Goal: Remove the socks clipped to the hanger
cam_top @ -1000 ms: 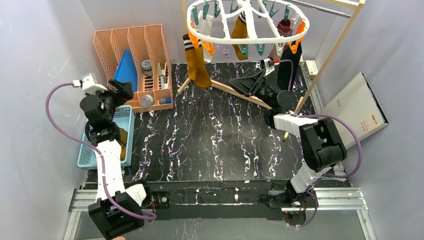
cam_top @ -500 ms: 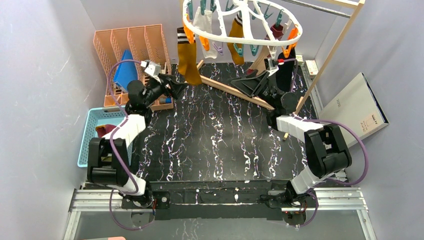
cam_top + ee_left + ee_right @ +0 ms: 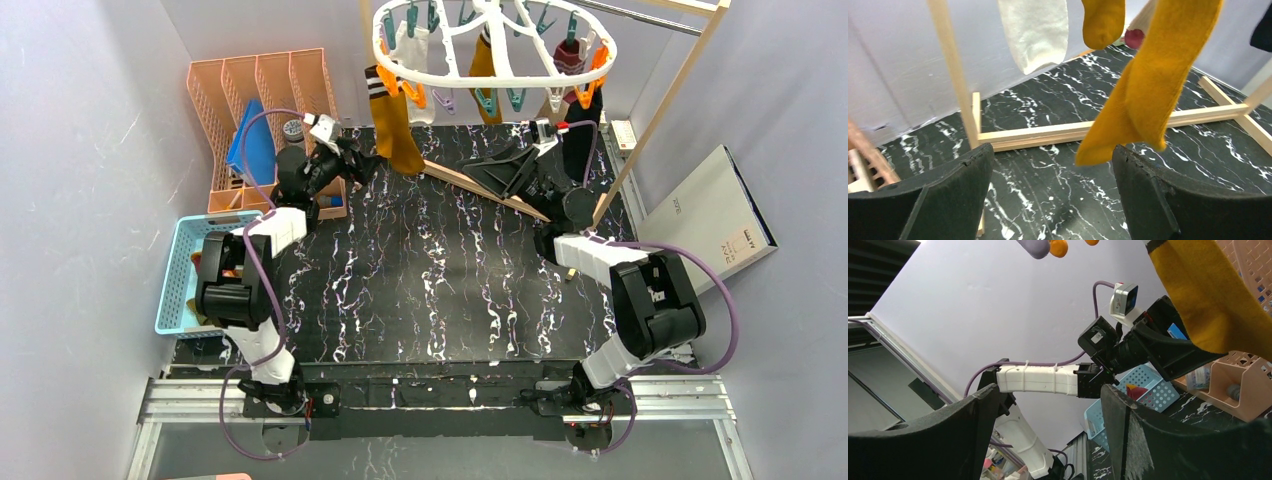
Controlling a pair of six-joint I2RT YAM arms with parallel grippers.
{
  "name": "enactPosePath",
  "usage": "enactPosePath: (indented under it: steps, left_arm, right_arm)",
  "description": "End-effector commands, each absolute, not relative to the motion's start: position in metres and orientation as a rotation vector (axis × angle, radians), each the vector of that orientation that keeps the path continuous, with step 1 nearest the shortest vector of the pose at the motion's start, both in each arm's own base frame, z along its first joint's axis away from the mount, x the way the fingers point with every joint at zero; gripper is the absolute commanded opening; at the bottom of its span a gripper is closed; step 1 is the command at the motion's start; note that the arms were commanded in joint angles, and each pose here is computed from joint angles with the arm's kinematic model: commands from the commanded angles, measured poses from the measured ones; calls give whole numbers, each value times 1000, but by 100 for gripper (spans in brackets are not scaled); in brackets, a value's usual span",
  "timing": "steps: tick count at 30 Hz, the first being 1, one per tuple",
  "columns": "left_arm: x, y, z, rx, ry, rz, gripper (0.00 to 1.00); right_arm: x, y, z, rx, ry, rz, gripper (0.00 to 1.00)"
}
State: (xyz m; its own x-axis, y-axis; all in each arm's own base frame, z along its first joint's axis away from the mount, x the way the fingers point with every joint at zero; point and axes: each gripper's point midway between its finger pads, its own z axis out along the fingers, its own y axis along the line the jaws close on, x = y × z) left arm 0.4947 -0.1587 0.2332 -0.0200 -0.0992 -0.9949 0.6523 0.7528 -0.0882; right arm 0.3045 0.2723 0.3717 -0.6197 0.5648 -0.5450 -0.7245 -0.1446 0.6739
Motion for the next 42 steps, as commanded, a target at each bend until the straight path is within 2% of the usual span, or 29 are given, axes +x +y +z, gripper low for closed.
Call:
enactPosePath:
  steps: [1, 11, 17, 21, 24, 35, 38, 42]
  left_arm:
    - [490, -192, 253, 608, 1372, -694, 85]
    - [502, -220, 230, 664, 1384, -738, 85]
    - [511, -222, 222, 659, 1393, -723, 74]
    - [509, -221, 216, 664, 1403, -713, 71]
    - [508, -221, 214, 665, 1406, -713, 66]
    - [507, -220, 234, 638, 1350, -713, 59]
    - [506, -221, 238, 637, 1340, -720, 44]
    - [502, -227, 245, 654, 1328, -776, 4]
  right_arm:
    - [283, 264, 397, -361, 1020, 1835, 82]
    - [295, 269, 387, -351, 1041, 1842, 82]
    - [300, 271, 384, -348, 1049, 1847, 82]
    - [302, 272, 383, -349, 1051, 1849, 82]
    - [302, 272, 381, -349, 1053, 1853, 82]
    - [298, 271, 383, -360, 1047, 1855, 82]
    - [297, 271, 383, -361, 1049, 1855, 82]
    - [295, 270, 385, -367, 1043, 1855, 82]
